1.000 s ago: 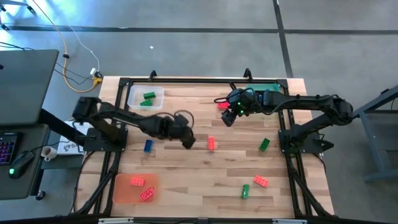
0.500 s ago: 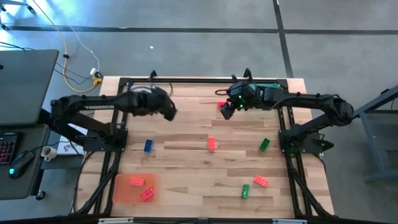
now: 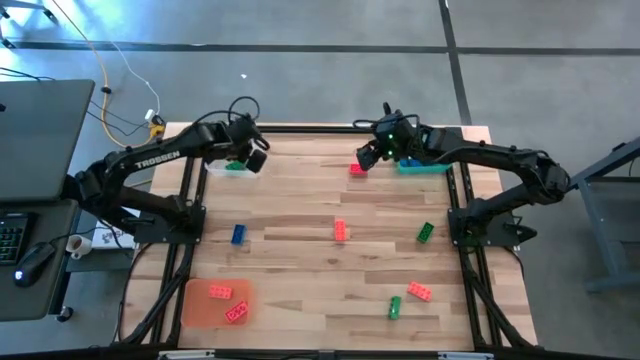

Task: Sort & place blocks by color
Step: Put the green game piece into the white bin, then put the orange game piece into the orange bin

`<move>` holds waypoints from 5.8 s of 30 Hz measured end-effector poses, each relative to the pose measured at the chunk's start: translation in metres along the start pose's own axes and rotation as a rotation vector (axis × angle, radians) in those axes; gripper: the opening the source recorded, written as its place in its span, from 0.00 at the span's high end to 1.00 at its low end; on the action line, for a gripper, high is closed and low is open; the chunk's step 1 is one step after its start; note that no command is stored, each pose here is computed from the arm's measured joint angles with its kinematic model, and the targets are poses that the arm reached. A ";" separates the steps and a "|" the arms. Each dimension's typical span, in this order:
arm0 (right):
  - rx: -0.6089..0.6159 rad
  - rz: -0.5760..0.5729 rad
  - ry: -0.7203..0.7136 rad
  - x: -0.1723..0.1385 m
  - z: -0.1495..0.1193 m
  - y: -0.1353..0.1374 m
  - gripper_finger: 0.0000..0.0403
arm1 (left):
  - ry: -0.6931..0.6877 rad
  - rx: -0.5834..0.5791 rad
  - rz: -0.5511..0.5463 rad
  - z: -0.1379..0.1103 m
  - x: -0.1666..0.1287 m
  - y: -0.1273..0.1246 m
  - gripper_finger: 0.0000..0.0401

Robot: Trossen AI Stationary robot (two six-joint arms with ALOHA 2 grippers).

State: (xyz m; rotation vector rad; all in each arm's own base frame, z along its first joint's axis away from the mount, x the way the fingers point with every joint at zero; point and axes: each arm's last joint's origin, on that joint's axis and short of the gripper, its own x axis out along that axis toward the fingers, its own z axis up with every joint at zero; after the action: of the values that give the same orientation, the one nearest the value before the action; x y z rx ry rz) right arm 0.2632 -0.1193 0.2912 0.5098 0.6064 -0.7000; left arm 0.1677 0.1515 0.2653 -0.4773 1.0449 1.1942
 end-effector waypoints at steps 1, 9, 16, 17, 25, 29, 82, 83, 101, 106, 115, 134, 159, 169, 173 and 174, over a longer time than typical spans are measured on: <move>0.011 -0.006 -0.002 0.000 0.001 -0.002 0.45 | 0.021 0.001 -0.002 -0.001 0.005 0.004 0.84; 0.063 -0.041 -0.014 0.002 0.007 -0.015 0.45 | 0.086 -0.024 -0.051 -0.009 0.034 0.021 0.84; 0.107 -0.051 -0.041 0.003 0.012 -0.022 0.45 | 0.103 -0.071 -0.101 -0.019 0.057 0.030 0.84; 0.111 -0.051 -0.045 0.003 0.012 -0.022 0.45 | 0.108 -0.071 -0.104 -0.021 0.061 0.031 0.84; 0.130 -0.050 -0.047 0.003 0.013 -0.022 0.45 | 0.096 -0.106 -0.106 -0.026 0.072 0.037 0.84; 0.139 -0.050 -0.047 0.003 0.013 -0.022 0.45 | 0.089 -0.119 -0.112 -0.024 0.073 0.040 0.80; -0.025 0.049 -0.314 -0.001 0.058 -0.071 0.33 | -0.061 -0.159 -0.200 0.013 0.047 0.042 0.53; -0.029 0.051 -0.313 -0.002 0.059 -0.074 0.33 | -0.074 -0.162 -0.202 0.016 0.044 0.042 0.53; -0.141 0.053 -0.387 -0.005 0.083 -0.077 0.33 | -0.207 -0.154 -0.221 0.046 0.014 0.048 0.53; -0.230 0.050 -0.251 0.007 0.110 -0.073 0.33 | -0.207 -0.154 -0.221 0.046 0.014 0.048 0.53; -0.462 0.067 0.240 0.047 0.101 -0.079 0.33 | -0.207 -0.154 -0.221 0.046 0.014 0.048 0.53; -0.736 0.181 0.623 0.123 0.044 -0.045 0.33 | -0.208 -0.141 -0.220 0.046 0.014 0.048 0.53; -0.797 0.096 0.893 0.177 -0.009 -0.033 0.33 | -0.213 -0.091 -0.215 0.046 0.014 0.048 0.53; -0.776 0.064 0.931 0.191 -0.019 -0.037 0.35 | -0.214 -0.091 -0.215 0.046 0.014 0.048 0.53; -0.777 0.062 0.930 0.192 -0.019 -0.037 0.44 | -0.214 -0.091 -0.215 0.046 0.014 0.048 0.53; -0.775 0.061 0.932 0.192 -0.019 -0.037 0.48 | -0.214 -0.091 -0.215 0.046 0.014 0.048 0.53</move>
State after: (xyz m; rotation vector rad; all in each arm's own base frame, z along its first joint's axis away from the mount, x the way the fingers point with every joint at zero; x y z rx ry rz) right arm 0.3469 -0.2153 0.1422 0.0896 1.6389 -0.0848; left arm 0.1429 0.2113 0.2855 -0.5077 0.7393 1.0775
